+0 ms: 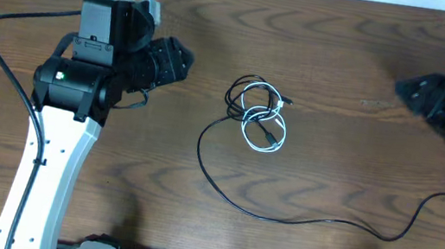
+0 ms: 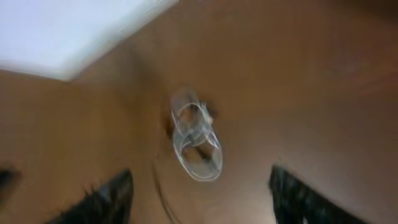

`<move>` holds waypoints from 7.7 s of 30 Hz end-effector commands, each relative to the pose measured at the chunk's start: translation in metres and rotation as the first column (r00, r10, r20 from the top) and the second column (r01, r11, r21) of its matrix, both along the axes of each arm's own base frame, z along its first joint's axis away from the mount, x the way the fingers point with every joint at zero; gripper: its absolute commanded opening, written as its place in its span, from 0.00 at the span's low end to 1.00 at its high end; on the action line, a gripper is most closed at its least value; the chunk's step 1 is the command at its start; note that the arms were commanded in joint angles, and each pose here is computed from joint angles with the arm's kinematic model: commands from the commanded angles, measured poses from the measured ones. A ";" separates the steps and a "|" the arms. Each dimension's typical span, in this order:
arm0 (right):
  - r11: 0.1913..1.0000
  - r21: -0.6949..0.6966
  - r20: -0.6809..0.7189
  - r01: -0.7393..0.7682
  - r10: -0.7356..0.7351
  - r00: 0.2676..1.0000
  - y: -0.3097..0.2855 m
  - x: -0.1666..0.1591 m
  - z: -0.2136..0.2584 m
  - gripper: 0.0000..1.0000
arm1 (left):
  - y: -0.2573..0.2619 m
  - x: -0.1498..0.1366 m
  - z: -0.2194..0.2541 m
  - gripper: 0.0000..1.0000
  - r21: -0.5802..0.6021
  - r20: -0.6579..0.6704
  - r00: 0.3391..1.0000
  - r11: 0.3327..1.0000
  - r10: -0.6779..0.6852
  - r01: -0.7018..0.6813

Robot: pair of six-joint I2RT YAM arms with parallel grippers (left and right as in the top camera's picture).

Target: Untangle cables

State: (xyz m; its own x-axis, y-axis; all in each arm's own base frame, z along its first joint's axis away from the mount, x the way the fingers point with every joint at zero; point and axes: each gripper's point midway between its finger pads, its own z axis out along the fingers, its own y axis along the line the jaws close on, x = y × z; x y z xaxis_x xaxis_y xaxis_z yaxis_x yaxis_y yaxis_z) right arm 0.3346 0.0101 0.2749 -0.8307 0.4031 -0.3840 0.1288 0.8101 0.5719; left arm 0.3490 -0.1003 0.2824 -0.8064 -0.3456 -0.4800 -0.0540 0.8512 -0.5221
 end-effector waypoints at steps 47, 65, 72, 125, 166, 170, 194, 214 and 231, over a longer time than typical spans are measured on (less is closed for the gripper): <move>0.207 -0.187 -0.543 -0.960 0.793 0.277 0.086 -0.186 -0.224 0.70 | 0.032 -0.010 -0.013 0.50 0.205 -0.022 0.999 0.978 0.041 -0.035; 0.269 -0.125 -0.616 -0.955 0.734 0.287 0.089 -0.183 -0.267 0.99 | 0.032 -0.012 -0.015 0.50 0.207 -0.034 0.999 0.978 0.041 -0.033; 0.301 -0.117 -0.564 -0.947 0.765 0.312 0.106 -0.179 -0.267 0.55 | 0.032 -0.012 -0.015 0.50 0.207 -0.034 0.999 0.978 0.041 -0.033; 0.962 -0.182 0.666 -0.204 0.274 0.694 0.143 0.007 0.190 0.01 | 0.031 -0.005 -0.009 0.50 0.201 0.004 0.999 0.979 0.042 -0.041; -0.272 0.356 -0.068 -0.894 0.947 -0.315 0.365 -0.231 -0.216 0.45 | 0.166 -0.024 -0.025 0.50 0.266 -0.089 0.881 0.864 0.464 -0.428; -0.268 0.310 -0.146 -0.912 0.935 -0.324 0.366 -0.234 -0.231 0.42 | 0.194 -0.032 -0.026 0.50 0.267 -0.092 0.838 0.824 0.538 -0.500; 0.288 -0.249 0.253 -0.925 0.941 0.225 0.368 -0.056 0.021 0.01 | 0.217 -0.042 -0.027 0.50 0.253 -0.104 0.793 0.787 0.600 -0.562; 0.951 -0.294 0.862 -0.094 0.306 0.403 0.129 0.045 0.310 0.01 | 0.174 -0.029 -0.023 0.49 0.126 -0.129 0.875 0.883 0.466 -0.452; 0.980 -0.190 0.890 0.062 0.146 0.433 0.147 0.169 0.265 0.01 | 0.158 -0.022 -0.021 0.49 0.127 -0.113 0.903 0.907 0.415 -0.401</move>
State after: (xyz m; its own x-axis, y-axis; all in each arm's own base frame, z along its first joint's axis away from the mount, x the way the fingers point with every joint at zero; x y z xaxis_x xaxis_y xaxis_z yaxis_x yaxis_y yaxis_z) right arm 0.5209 0.1797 0.4756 -0.1373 0.0909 -0.9864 -0.4879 0.8604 0.1472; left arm 0.3274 0.0594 0.2552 -0.6626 -0.6263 -0.4107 -0.4877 0.7770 -0.3980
